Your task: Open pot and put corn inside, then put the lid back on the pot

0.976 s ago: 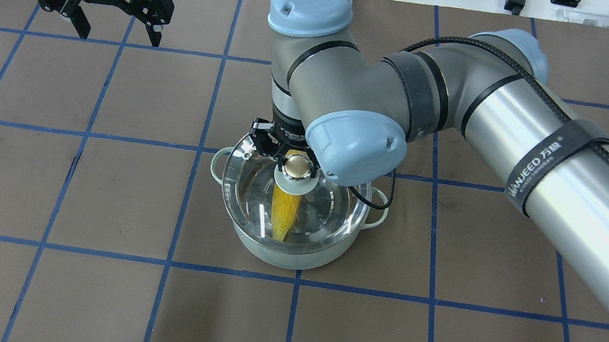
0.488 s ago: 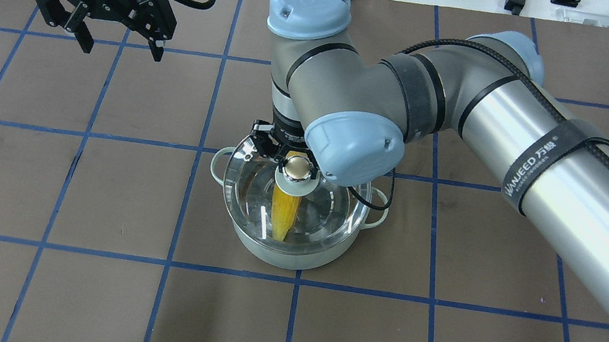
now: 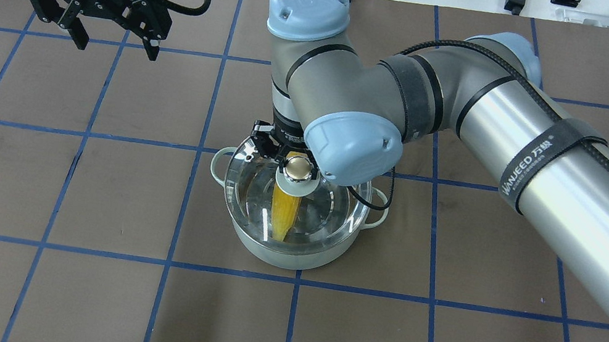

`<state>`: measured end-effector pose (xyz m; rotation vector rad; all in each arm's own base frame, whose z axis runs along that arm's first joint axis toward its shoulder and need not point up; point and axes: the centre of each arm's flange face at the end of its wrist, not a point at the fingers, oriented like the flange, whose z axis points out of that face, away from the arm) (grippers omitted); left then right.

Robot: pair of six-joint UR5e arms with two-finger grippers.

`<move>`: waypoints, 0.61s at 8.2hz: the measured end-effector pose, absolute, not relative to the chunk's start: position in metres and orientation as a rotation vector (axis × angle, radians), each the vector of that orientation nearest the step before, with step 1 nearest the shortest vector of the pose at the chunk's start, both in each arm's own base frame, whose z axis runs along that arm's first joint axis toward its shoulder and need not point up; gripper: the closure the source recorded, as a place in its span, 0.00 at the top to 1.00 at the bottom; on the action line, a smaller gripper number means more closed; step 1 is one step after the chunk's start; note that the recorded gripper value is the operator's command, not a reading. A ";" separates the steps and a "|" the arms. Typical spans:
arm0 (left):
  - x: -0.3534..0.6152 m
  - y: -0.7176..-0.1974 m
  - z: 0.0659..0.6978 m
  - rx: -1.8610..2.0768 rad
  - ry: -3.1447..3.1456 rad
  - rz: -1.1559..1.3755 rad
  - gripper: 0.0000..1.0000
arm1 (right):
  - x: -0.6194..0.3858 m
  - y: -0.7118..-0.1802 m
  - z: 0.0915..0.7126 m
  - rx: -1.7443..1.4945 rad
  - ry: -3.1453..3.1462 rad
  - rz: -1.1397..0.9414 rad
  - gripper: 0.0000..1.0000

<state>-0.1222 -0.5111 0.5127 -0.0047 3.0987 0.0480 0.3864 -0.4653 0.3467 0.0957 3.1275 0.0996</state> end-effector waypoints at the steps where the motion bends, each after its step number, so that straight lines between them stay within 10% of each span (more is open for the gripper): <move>1: -0.122 -0.512 0.511 -0.009 3.098 0.051 1.00 | 0.386 -0.465 0.346 0.096 3.128 0.100 0.00; 2: -0.122 -0.512 0.512 -0.009 3.097 0.049 1.00 | 0.386 -0.466 0.346 0.097 3.128 0.100 0.00; 4: -0.122 -0.511 0.512 0.001 3.093 0.049 1.00 | 0.386 -0.466 0.346 0.099 3.129 0.101 0.94; 5: -0.122 -0.511 0.513 0.004 3.093 0.048 1.00 | 0.386 -0.466 0.345 0.096 3.130 0.101 1.00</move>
